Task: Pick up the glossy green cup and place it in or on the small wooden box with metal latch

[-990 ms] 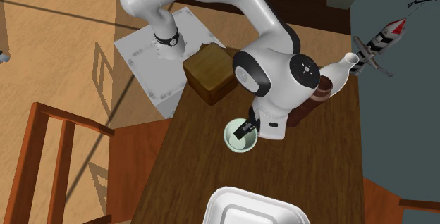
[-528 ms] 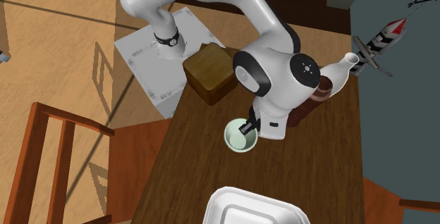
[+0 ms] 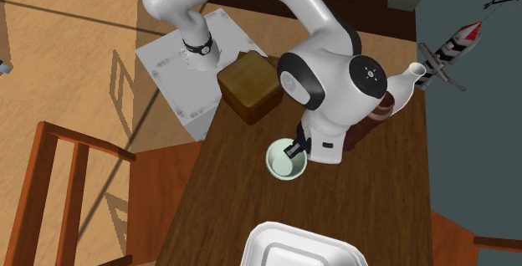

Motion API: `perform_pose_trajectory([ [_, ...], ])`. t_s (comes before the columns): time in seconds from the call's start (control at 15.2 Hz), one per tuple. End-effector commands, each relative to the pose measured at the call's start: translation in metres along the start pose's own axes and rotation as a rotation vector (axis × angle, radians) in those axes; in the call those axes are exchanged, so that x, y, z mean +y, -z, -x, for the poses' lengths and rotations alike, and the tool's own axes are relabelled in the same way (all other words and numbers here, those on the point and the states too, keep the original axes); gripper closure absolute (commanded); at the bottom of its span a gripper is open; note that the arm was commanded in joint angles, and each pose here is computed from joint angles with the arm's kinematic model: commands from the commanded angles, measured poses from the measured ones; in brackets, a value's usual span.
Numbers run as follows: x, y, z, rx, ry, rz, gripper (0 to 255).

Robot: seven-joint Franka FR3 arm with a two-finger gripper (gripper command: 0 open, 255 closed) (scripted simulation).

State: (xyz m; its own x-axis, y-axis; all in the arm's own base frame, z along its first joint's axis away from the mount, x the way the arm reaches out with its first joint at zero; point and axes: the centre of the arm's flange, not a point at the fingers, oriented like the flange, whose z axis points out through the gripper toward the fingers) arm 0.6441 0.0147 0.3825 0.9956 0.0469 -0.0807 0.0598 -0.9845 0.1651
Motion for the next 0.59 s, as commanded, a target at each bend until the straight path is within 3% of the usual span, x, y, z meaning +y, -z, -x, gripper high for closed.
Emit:
perform_pose_trajectory([
  [0.0, 0.002, 0.010, 0.001, 0.000, 0.000, 0.000, 255],
  [0.53, 0.009, 0.052, 0.005, 0.000, 0.000, 0.000, 255],
])
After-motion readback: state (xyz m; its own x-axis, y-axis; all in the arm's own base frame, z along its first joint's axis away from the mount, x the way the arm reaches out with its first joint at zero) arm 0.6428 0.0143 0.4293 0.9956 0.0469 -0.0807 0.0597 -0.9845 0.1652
